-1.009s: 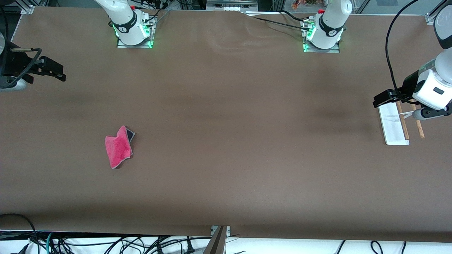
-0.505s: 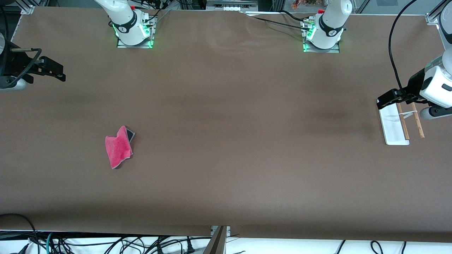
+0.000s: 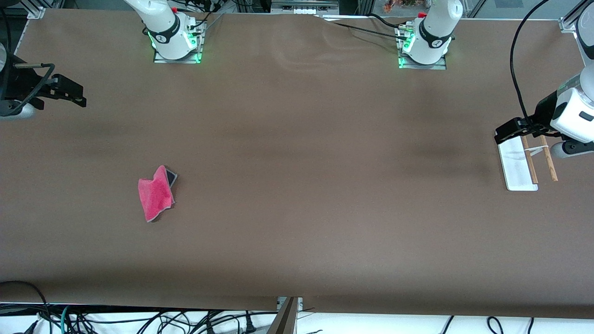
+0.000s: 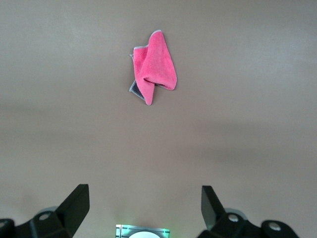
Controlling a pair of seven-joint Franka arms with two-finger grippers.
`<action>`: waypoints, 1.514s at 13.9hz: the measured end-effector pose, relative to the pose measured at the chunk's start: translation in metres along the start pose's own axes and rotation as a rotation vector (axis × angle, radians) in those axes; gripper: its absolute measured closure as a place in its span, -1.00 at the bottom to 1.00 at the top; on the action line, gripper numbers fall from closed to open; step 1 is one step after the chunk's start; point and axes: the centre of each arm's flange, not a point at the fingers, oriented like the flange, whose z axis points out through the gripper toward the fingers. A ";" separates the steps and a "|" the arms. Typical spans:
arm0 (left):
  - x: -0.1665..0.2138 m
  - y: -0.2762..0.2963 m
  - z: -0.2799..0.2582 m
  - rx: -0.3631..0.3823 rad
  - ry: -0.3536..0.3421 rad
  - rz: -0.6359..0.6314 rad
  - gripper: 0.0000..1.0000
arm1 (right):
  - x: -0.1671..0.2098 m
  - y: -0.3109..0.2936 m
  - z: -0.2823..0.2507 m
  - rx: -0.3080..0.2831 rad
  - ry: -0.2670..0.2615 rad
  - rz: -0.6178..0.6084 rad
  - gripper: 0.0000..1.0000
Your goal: Pass towel and hang on rack
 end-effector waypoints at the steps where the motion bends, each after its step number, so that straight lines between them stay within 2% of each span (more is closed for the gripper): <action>1: 0.001 0.000 0.002 0.000 -0.003 0.000 -1.00 | 0.000 0.000 0.000 0.000 0.000 0.000 -1.00; 15: 0.004 0.002 0.010 0.002 -0.018 0.003 -1.00 | 0.003 -0.002 0.000 0.000 0.013 -0.004 -1.00; 21: 0.005 0.002 0.012 0.003 -0.021 0.003 -1.00 | 0.021 -0.012 0.005 -0.003 0.067 -0.025 -1.00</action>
